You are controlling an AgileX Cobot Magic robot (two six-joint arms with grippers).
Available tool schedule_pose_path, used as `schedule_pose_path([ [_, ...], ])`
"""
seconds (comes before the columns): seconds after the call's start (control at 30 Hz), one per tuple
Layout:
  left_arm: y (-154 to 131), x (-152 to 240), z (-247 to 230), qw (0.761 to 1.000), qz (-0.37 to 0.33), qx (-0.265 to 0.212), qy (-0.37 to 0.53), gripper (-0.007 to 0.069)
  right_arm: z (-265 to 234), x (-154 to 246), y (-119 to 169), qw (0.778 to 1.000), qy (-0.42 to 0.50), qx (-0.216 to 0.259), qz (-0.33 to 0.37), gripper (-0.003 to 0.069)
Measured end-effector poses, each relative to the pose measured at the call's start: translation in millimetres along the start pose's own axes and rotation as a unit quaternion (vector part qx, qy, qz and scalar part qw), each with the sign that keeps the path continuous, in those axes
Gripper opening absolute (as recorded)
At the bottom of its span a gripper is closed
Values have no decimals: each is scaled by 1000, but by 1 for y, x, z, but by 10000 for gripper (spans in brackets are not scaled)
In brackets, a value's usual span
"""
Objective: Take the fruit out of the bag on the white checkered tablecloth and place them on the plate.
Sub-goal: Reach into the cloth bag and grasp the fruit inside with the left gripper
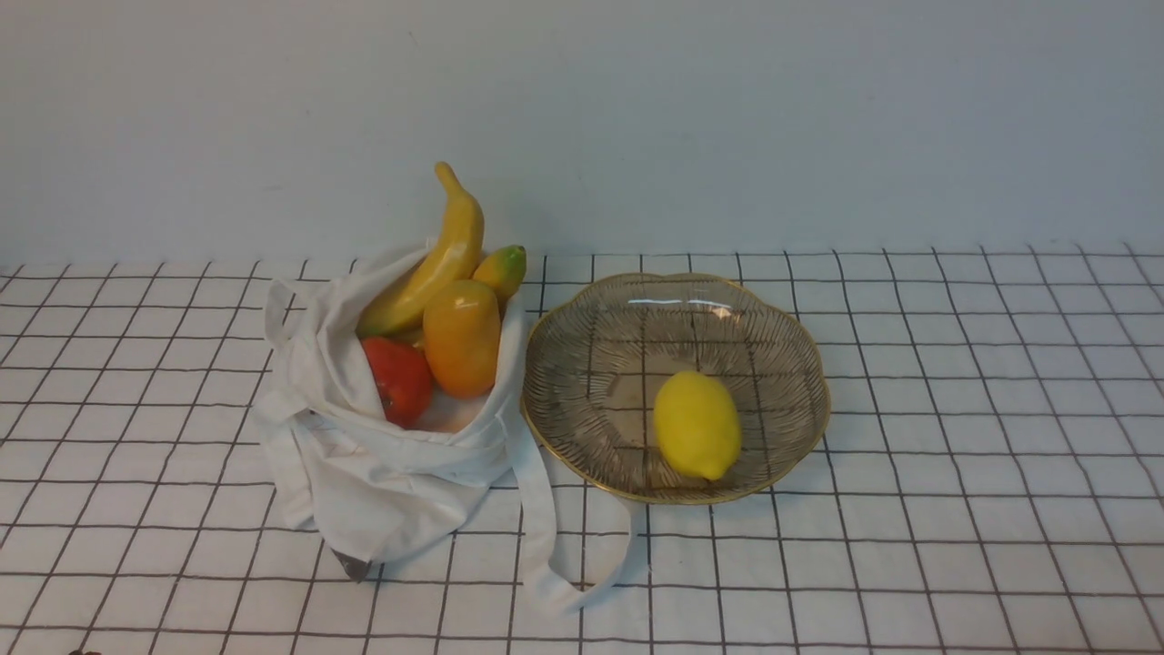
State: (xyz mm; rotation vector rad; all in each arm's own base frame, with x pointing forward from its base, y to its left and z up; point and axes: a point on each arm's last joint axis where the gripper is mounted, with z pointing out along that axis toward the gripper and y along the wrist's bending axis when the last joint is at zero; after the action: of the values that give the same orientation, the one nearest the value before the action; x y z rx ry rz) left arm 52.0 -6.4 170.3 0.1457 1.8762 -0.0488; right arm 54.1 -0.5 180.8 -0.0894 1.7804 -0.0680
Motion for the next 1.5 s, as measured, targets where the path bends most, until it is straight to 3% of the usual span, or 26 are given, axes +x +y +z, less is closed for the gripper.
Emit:
schedule_pose_path([
  [0.13, -1, -4, 0, 999, -43, 7, -24, -8, 0, 0, 0, 1000, 0, 0, 0, -14],
  [0.27, -2, -19, -2, 980, -170, 42, -98, -8, 0, 0, 0, 1000, 0, 0, 0, -14],
  [0.33, 0, -28, -4, 957, -241, 37, -154, -8, 0, 0, 0, 1000, 0, 0, 0, -14],
  [0.43, 8, -43, -11, 924, -288, 27, -249, -8, 0, 0, 0, 1000, 0, 0, 0, -14],
  [0.5, 12, -49, -15, 909, -300, 21, -288, -8, 0, 0, 0, 1000, 0, 0, 0, -14],
  [0.53, 17, -57, -22, 888, -308, 13, -341, -8, 0, 0, 0, 1000, 0, 0, 0, -14],
  [0.57, 17, -59, -23, 886, -309, 13, -345, -8, 0, 0, 0, 1000, 0, 0, 0, -14],
  [0.6, 18, -77, -34, 875, -302, 19, -379, -8, 0, 0, 0, 1000, 0, 0, 0, -14],
  [0.67, 17, -96, -43, 879, -280, 27, -384, -8, 0, 0, 0, 1000, 0, 0, 0, -14],
  [0.77, 12, -132, -48, 908, -241, 39, -340, -8, 0, 0, 0, 1000, 0, 0, 0, -14],
  [0.8, 7, -159, -38, 942, -214, 44, -255, -8, 0, 0, 0, 1000, 0, 0, 0, -14],
  [0.83, 6, -171, -29, 958, -202, 44, -200, -8, 0, 0, 0, 1000, 0, 0, 0, -14],
  [0.93, 2, -191, 5, 984, -167, 44, -39, -8, 0, 0, 0, 1000, 0, 0, 0, -14],
  [0.97, 2, -193, 8, 985, -167, 45, -26, -8, 0, 0, 0, 1000, 0, 0, 0, -14],
  [1.0, 0, -199, 32, 986, -145, 48, 68, -8, 0, 0, 0, 1000, 0, 0, 0, -14],
  [1.03, -1, -200, 41, 985, -135, 50, 100, -8, 0, 0, 0, 1000, 0, 0, 0, -14],
  [1.17, -4, -206, 106, 962, -89, 76, 247, -8, 0, 0, 0, 1000, 0, 0, 0, -14],
  [1.33, -12, -206, 173, 944, -50, 110, 307, -8, 0, 0, 0, 1000, 0, 0, 0, -14],
  [1.5, -53, -202, 237, 923, 12, 160, 349, -8, 0, 0, 0, 1000, 0, 0, 0, -14],
])
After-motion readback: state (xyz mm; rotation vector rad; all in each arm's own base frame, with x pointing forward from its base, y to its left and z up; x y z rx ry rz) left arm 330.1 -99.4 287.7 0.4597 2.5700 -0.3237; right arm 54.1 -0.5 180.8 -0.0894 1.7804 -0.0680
